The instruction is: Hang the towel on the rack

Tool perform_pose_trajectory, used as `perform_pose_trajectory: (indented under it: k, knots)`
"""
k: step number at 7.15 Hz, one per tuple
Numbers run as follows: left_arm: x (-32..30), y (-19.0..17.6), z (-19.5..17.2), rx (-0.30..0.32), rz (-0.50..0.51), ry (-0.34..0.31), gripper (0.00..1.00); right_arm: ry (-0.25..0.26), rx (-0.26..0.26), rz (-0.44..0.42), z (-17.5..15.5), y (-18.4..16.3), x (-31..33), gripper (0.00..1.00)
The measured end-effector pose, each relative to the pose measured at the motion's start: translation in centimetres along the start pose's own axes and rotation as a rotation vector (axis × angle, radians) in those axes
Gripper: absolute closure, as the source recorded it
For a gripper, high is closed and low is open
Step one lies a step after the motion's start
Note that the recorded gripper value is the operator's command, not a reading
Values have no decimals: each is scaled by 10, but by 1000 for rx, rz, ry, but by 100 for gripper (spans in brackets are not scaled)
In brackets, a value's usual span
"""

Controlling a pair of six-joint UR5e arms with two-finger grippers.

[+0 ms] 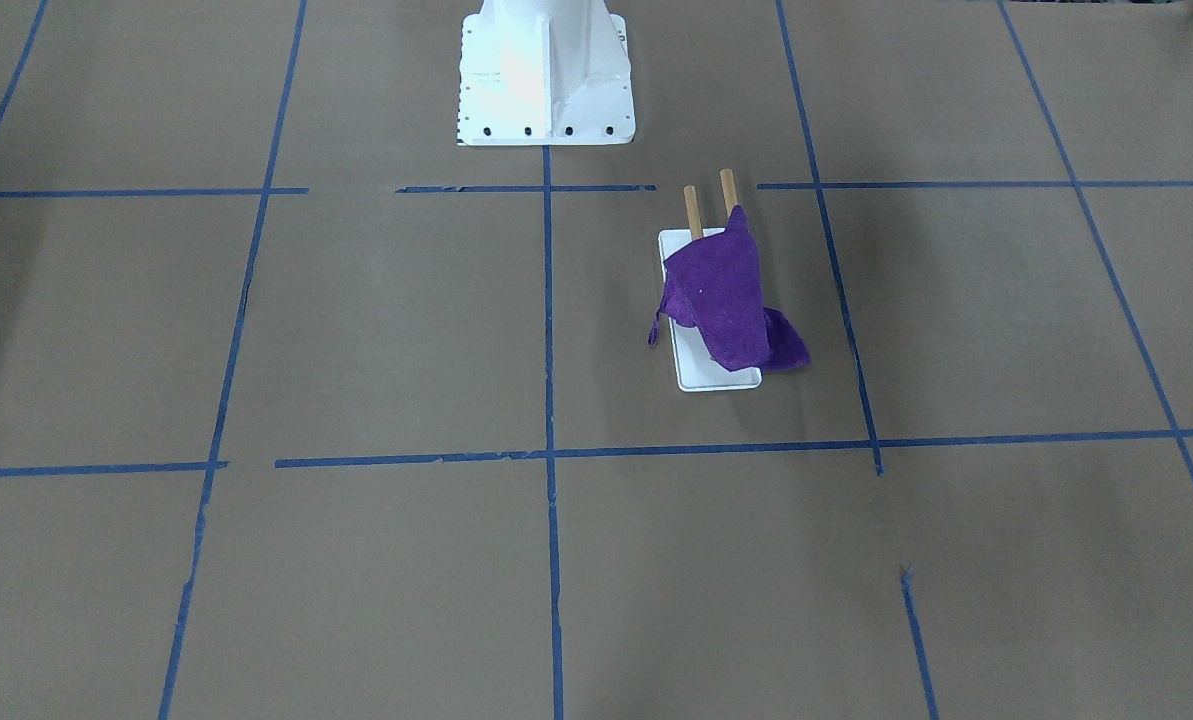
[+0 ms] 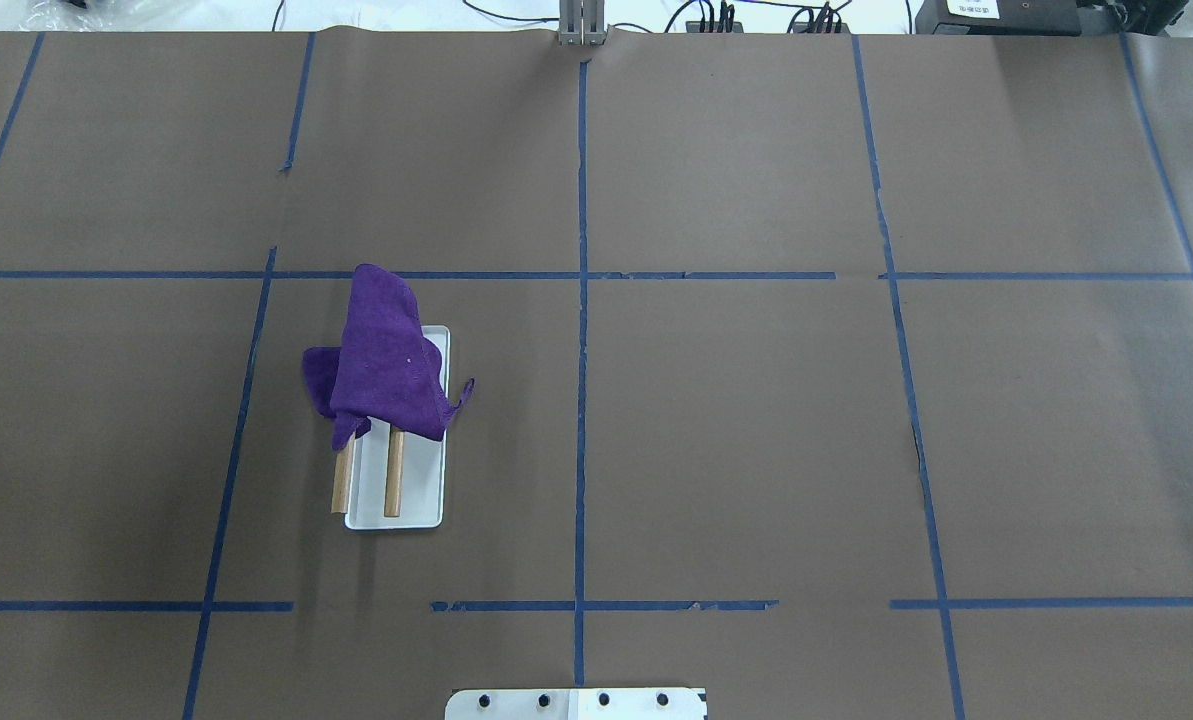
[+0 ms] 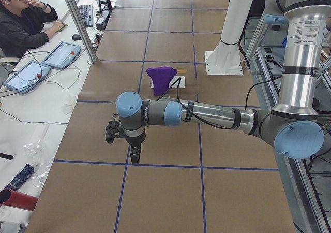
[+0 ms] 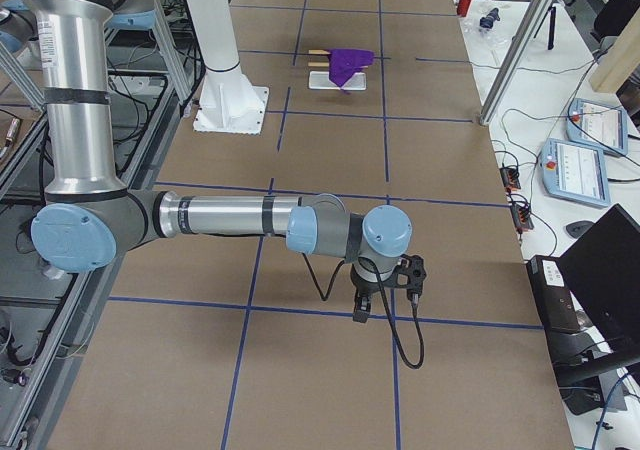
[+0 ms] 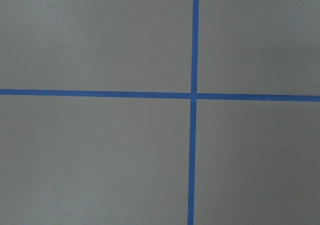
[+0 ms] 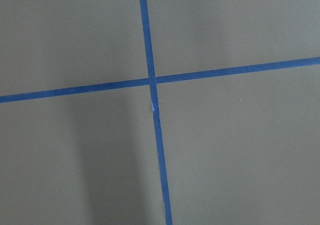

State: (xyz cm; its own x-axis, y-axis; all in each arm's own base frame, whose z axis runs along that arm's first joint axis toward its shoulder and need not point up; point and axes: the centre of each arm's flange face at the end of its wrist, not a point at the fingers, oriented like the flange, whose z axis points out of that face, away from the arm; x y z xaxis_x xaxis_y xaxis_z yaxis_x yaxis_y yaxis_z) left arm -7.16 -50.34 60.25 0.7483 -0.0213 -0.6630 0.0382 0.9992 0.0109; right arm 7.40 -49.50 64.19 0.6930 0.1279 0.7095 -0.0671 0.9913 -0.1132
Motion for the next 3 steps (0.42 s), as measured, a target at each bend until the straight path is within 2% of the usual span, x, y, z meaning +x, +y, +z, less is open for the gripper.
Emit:
perform_pose_trajectory:
  k: [3]
  knots:
    - [0, 0, 0, 0, 1, -1, 0, -1, 4, -5, -2, 0, -2, 0]
